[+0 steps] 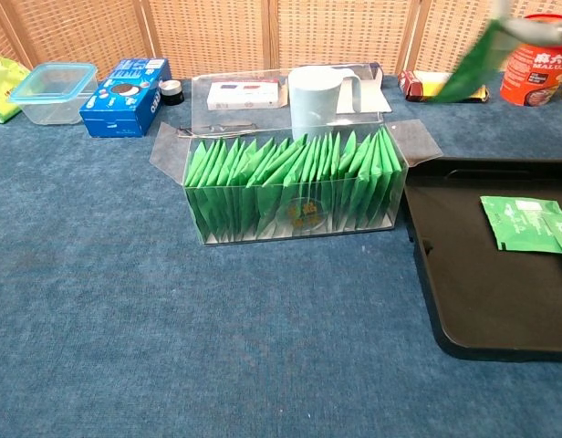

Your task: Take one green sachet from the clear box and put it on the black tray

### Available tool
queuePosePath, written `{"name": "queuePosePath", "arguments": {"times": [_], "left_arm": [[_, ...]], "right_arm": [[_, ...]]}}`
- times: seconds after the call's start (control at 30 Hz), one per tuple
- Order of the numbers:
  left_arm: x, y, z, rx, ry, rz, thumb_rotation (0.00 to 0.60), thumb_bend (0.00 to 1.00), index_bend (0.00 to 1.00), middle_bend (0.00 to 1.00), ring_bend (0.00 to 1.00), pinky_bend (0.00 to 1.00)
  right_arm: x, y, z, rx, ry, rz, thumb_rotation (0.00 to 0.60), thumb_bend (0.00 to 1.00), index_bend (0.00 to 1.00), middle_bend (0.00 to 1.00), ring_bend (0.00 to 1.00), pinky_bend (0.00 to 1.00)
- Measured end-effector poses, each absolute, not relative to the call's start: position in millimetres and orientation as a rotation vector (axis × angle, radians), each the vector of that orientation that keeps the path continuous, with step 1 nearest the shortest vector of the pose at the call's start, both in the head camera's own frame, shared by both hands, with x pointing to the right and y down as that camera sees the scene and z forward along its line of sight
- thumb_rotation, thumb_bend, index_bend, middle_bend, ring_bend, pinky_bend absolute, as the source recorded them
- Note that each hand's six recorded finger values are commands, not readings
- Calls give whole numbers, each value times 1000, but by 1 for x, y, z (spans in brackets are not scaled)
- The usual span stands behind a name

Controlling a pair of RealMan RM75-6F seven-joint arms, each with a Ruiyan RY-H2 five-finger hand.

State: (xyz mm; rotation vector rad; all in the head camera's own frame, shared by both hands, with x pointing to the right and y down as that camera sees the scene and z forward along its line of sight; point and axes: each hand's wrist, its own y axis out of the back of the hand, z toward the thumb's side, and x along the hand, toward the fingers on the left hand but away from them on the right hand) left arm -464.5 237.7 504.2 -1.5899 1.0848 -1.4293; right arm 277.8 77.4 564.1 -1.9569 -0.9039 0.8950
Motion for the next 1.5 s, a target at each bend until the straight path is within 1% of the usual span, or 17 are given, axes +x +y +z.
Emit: {"name": "queuePosePath", "arguments": {"times": [0.13,0.27,0.4,0.47,0.57,0.7,0.77,0.83,0.93,1.17,1.27,1.5], "left_arm": [[-463,238,502,-1589,1083,-1423,600,237,129,117,106,241],[-462,239,498,-1585,1083,-1419,600,237,129,117,106,242],[-461,241,496,-1582,1085,-1417,600,237,129,117,106,241],[-461,242,495,-1582,1086,-1418,600,237,129,117,106,242],[-461,243,495,-1583,1085,-1421,600,237,129,117,106,241],[-462,245,496,-1583,1087,-1431,600,237,129,117,106,241],[-462,245,496,-1583,1087,-1435,600,238,129,117,106,241],[-462,246,497,-1586,1087,-1440,600,238,129,117,106,241],[-463,248,500,-1592,1083,-1460,600,238,129,117,106,241],[-470,257,508,-1598,1068,-1532,600,237,129,117,106,241],[-474,263,511,-1600,1072,-1565,600,238,129,117,106,241],[-479,276,519,-1620,1082,-1599,600,237,135,117,106,241]], "right_arm": [[300,90,569,-1948,-923,963,600,481,719,270,173,96],[322,103,579,-1947,-937,1039,600,480,668,261,156,86],[335,110,586,-1946,-940,1082,600,480,564,226,127,71],[339,112,589,-1944,-937,1098,600,480,473,195,103,60],[344,114,592,-1945,-931,1125,600,482,366,161,81,52],[351,117,593,-1932,-934,1151,600,482,270,121,50,45],[354,118,593,-1921,-936,1160,600,482,197,95,32,43],[358,120,592,-1903,-946,1175,600,482,159,81,22,42],[364,123,588,-1873,-971,1192,600,482,138,73,15,42],[376,137,579,-1779,-1020,1255,600,482,141,74,5,42],[383,148,574,-1728,-1036,1303,600,482,150,75,0,43],[404,189,561,-1562,-1037,1448,600,482,181,88,0,42]]}}
